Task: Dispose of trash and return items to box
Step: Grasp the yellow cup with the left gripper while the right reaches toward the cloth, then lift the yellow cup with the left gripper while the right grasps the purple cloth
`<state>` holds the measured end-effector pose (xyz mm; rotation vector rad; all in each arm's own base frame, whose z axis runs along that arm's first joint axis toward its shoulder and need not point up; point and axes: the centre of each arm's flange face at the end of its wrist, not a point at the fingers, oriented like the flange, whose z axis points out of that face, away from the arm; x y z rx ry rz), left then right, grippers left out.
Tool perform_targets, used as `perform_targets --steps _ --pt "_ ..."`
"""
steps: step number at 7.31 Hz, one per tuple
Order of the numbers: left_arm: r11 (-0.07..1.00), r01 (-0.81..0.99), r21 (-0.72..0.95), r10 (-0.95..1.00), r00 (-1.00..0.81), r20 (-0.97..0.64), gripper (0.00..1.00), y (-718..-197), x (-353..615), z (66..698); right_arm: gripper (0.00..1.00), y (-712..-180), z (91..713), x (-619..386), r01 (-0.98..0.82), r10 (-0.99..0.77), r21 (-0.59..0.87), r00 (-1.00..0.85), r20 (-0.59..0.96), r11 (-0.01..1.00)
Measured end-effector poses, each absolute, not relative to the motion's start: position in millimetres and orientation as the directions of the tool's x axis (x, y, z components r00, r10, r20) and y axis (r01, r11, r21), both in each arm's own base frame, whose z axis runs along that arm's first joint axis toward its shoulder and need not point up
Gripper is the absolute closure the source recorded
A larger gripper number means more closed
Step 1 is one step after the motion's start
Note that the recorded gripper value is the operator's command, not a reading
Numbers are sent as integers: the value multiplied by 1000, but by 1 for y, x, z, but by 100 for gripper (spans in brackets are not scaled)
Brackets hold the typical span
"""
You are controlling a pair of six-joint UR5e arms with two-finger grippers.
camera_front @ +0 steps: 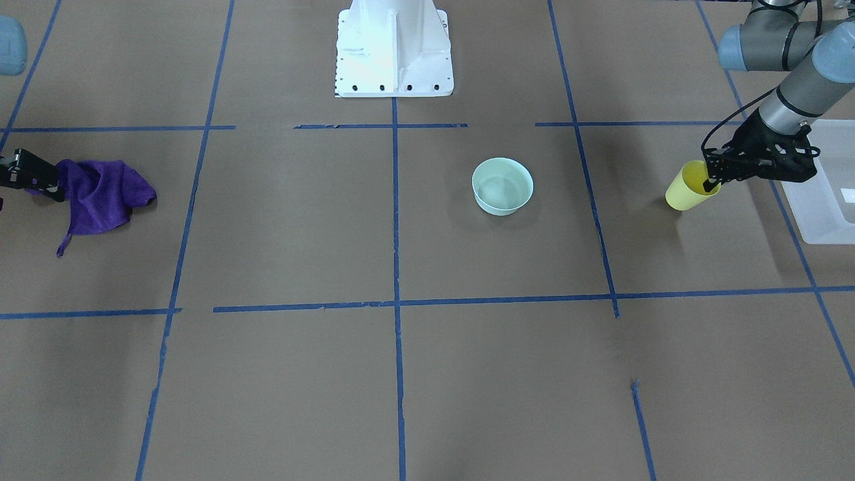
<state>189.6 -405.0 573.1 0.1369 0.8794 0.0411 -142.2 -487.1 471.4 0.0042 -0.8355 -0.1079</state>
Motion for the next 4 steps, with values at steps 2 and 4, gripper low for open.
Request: perform_targets --steps 2,4 --pt "992 62 111 47 633 -773 100 -412 166 538 0 -476 483 -151 41 -69 56 671 739 998" --pt "990 110 93 1 641 -767 100 -420 141 503 0 -445 512 -168 -22 -35 69 690 723 997"
